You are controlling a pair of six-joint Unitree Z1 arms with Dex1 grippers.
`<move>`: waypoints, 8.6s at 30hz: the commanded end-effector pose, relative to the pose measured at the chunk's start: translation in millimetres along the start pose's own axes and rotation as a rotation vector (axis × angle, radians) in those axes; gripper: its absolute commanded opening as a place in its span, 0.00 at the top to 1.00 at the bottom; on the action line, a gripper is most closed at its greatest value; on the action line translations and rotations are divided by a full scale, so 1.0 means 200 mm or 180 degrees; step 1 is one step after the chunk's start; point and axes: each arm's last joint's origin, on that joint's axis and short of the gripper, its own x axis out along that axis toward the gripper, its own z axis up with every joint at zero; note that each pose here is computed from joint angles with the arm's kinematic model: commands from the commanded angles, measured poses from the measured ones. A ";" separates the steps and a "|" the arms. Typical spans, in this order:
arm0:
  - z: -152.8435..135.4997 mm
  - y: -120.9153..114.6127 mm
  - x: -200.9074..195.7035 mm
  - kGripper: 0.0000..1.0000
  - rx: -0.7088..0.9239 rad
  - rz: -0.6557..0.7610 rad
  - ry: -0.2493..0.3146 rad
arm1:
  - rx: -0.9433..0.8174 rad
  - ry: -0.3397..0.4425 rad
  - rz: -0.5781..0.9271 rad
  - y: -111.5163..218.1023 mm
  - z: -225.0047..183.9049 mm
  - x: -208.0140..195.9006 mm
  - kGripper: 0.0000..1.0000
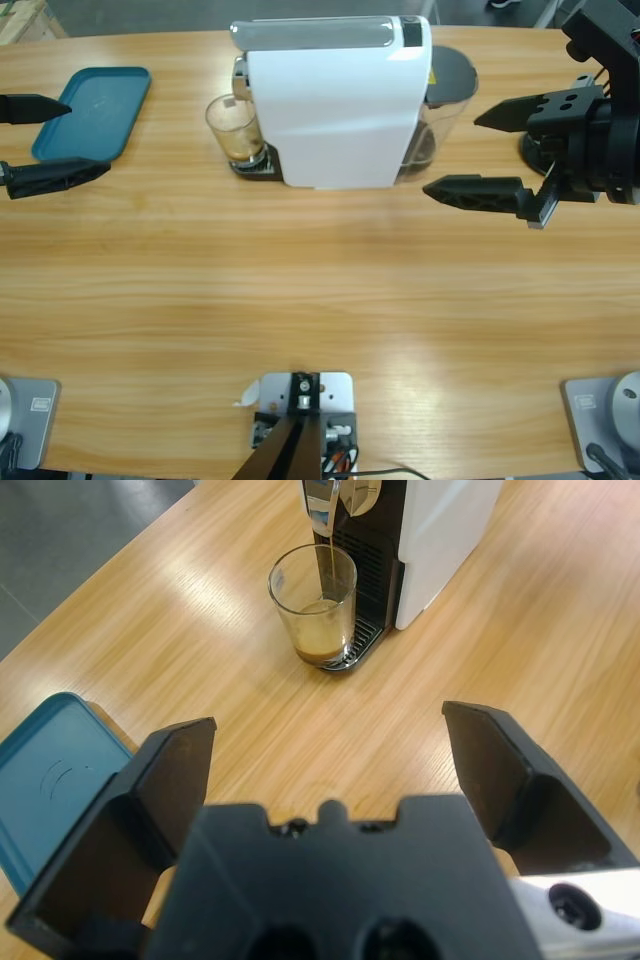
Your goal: Pour coffee
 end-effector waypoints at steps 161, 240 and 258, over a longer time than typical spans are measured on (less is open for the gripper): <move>-0.04 0.45 0.72 1.00 -0.0218 0.0268 0.0335 | 0.0046 0.0187 -0.0008 -0.08 0.01 0.15 0.00; -0.17 0.19 -0.01 0.01 -0.1165 0.1163 0.0281 | -0.0029 0.0130 -0.0060 -0.07 0.03 0.02 0.00; -0.12 -0.23 -0.37 0.00 -0.0919 -0.0055 0.0288 | 0.0097 0.0162 -0.0280 -0.05 -0.14 -0.11 0.00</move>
